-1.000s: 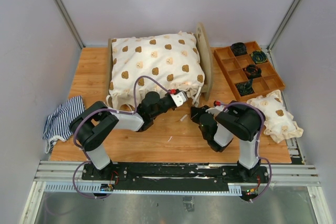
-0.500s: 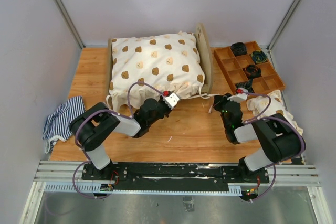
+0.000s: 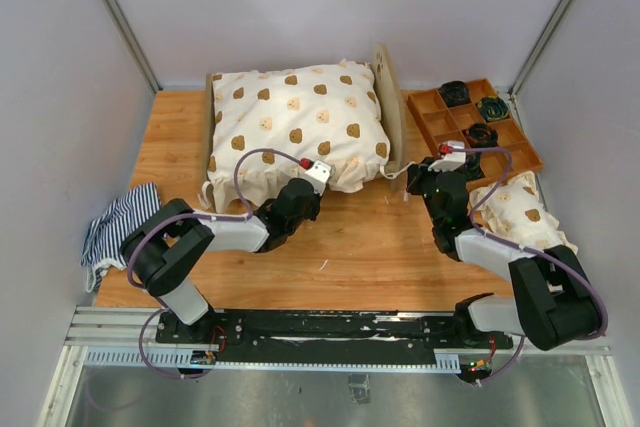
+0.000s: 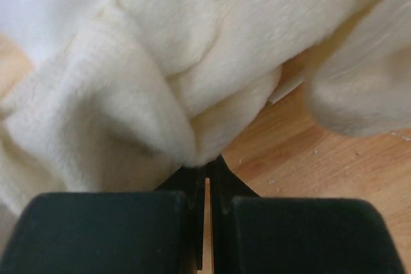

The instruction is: Set up the pet bed

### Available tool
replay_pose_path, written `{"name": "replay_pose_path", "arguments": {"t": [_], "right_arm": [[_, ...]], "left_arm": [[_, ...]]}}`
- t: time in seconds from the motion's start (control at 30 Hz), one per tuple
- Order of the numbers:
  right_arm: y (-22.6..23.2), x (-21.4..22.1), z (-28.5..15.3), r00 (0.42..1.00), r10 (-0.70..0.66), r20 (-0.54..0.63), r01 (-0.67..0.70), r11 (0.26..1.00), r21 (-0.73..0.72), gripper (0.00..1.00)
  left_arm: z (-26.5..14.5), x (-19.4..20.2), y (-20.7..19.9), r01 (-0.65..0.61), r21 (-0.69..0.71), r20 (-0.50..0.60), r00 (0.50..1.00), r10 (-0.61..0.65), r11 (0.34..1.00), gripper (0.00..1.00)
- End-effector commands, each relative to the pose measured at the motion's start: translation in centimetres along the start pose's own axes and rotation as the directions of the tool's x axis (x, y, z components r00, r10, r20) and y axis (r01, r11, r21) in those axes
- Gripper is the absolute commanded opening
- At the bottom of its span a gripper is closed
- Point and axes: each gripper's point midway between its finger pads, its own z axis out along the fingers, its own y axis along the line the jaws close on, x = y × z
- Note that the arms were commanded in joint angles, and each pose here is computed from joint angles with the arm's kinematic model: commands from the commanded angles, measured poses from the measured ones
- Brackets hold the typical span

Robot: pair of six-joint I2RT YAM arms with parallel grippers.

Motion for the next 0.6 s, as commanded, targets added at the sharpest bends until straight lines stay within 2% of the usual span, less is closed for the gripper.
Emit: {"name": "replay_pose_path", "arguments": {"t": [0.0,0.17,0.3,0.4,0.57], "right_arm": [[-0.5,-3.9,0.0,0.994,-0.092,0.067,0.091,0.996,0.023,0.00],[-0.3,-5.1,-0.1,0.985,-0.151,0.077,0.150,0.988,0.018,0.00],[-1.1,-6.1,-0.3,0.980,-0.173,0.096,0.169,0.984,0.049,0.00],[-1.9,-7.0,-0.3,0.980,-0.166,0.110,0.158,0.984,0.078,0.00],[-1.9,-6.5,0.2,0.981,-0.177,0.085,0.171,0.983,0.071,0.00]], "left_arm": [[-1.4,2.1,1.6,0.142,-0.115,-0.077,0.985,-0.152,0.983,0.00],[-2.1,4.7,1.7,0.199,-0.158,-0.139,0.965,-0.221,0.967,0.00],[-2.9,6.3,3.2,0.249,-0.245,-0.163,0.942,-0.292,0.937,0.00],[-3.5,6.9,3.9,0.304,-0.268,-0.161,0.922,-0.353,0.914,0.00],[-3.7,6.7,4.2,0.331,-0.269,-0.154,0.912,-0.380,0.904,0.00]]}}
